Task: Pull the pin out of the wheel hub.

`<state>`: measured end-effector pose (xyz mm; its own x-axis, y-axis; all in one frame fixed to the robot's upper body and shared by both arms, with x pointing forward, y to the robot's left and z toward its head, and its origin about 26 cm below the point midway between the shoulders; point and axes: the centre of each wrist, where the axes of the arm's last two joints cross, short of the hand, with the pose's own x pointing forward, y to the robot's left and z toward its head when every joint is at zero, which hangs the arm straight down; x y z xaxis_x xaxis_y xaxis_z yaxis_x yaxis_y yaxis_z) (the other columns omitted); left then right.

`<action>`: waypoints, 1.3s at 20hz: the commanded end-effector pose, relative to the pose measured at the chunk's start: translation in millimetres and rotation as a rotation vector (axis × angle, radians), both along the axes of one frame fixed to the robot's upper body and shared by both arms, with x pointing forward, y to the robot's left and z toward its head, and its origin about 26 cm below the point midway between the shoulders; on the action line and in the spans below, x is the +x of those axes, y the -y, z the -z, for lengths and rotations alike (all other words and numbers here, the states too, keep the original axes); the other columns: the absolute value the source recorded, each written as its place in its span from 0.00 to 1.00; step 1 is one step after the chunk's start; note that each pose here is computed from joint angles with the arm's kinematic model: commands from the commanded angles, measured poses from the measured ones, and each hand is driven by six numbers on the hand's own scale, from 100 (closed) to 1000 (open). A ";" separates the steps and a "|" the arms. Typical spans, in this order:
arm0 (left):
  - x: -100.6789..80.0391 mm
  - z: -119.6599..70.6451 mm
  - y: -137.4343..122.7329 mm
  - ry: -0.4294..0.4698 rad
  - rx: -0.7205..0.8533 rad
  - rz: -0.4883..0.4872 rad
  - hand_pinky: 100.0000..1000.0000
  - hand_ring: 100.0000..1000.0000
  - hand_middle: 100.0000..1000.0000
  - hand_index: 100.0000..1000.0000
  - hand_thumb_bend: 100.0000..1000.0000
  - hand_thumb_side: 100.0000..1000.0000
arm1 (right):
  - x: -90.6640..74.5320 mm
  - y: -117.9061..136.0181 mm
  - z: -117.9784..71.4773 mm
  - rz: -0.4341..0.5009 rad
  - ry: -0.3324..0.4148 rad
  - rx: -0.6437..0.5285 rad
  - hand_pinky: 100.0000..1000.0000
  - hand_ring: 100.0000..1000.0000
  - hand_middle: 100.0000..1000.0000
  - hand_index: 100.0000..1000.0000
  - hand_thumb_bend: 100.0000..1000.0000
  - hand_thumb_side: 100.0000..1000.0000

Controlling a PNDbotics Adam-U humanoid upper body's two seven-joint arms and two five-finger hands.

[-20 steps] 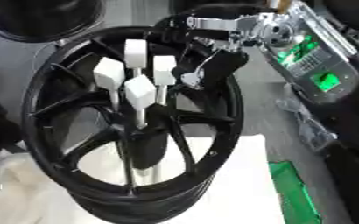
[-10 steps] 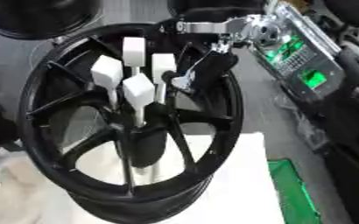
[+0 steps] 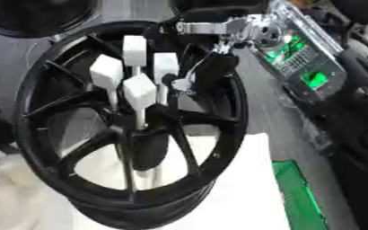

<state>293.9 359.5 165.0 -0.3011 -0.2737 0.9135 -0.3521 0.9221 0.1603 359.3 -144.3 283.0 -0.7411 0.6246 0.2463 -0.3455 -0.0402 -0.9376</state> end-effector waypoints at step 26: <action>-0.6 -12.2 -0.5 0.032 0.038 0.002 0.58 0.71 0.63 0.75 0.00 0.85 | 13.3 13.8 0.9 0.110 0.035 0.008 0.92 0.91 0.84 0.98 0.06 0.23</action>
